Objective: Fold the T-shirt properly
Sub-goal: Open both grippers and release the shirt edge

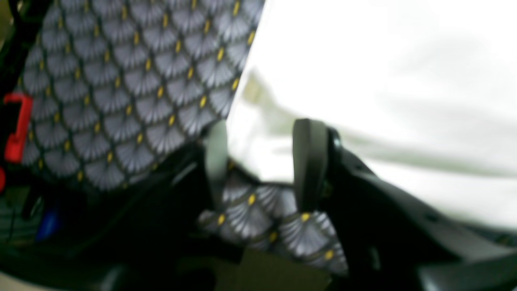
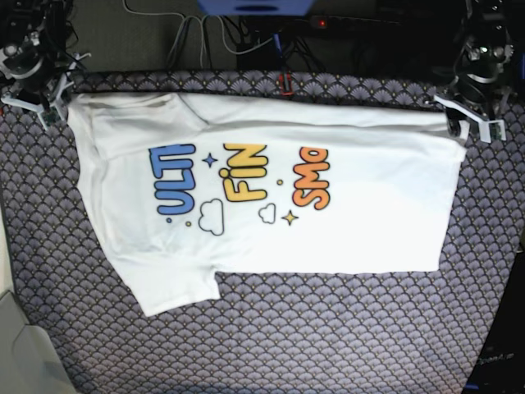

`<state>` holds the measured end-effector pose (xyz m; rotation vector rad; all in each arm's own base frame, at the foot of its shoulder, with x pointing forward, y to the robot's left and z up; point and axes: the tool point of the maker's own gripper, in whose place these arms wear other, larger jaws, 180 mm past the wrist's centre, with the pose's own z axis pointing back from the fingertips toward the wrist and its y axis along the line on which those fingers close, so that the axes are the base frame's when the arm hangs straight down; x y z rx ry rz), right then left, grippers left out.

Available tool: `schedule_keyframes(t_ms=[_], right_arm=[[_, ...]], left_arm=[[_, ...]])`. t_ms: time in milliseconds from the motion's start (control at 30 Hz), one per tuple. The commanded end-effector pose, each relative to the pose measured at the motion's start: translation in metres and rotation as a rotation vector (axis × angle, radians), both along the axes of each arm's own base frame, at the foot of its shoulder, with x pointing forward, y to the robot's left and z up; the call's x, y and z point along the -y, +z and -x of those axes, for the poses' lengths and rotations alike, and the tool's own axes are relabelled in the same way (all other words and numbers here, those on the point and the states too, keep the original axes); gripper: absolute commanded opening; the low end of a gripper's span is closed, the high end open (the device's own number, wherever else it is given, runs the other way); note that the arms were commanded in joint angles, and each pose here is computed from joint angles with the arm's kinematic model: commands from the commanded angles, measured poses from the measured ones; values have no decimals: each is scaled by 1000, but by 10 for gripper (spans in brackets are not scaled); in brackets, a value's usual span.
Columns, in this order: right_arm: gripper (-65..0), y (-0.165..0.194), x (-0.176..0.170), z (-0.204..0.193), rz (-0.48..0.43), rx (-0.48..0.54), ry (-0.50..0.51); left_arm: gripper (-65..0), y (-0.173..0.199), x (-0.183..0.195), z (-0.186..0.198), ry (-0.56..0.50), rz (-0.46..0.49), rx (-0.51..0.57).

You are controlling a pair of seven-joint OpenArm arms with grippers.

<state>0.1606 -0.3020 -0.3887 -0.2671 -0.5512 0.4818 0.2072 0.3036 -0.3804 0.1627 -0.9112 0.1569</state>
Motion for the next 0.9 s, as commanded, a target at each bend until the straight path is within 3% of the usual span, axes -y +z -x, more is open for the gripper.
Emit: schedule_keyframes(t_ms=[0,100,267,700,867], right_arm=[[-429,9,4,-6,16,31,9],[-429,9,4,-6,17,30,9],[-429,10,4,-7,16,32,9],[-429,12,5,-14,21,45,8],[-429,12,4,-14,20,44,9]], left_arm=[[-389,11,0,-5,-6,-14,39],[-426,10,3,-5,-8,-9,37],[-646,1,0,-7,15,6,28],[-649,-19,-9,-18,60,39,8],[-649,-32,7,-28,32,69,-10]])
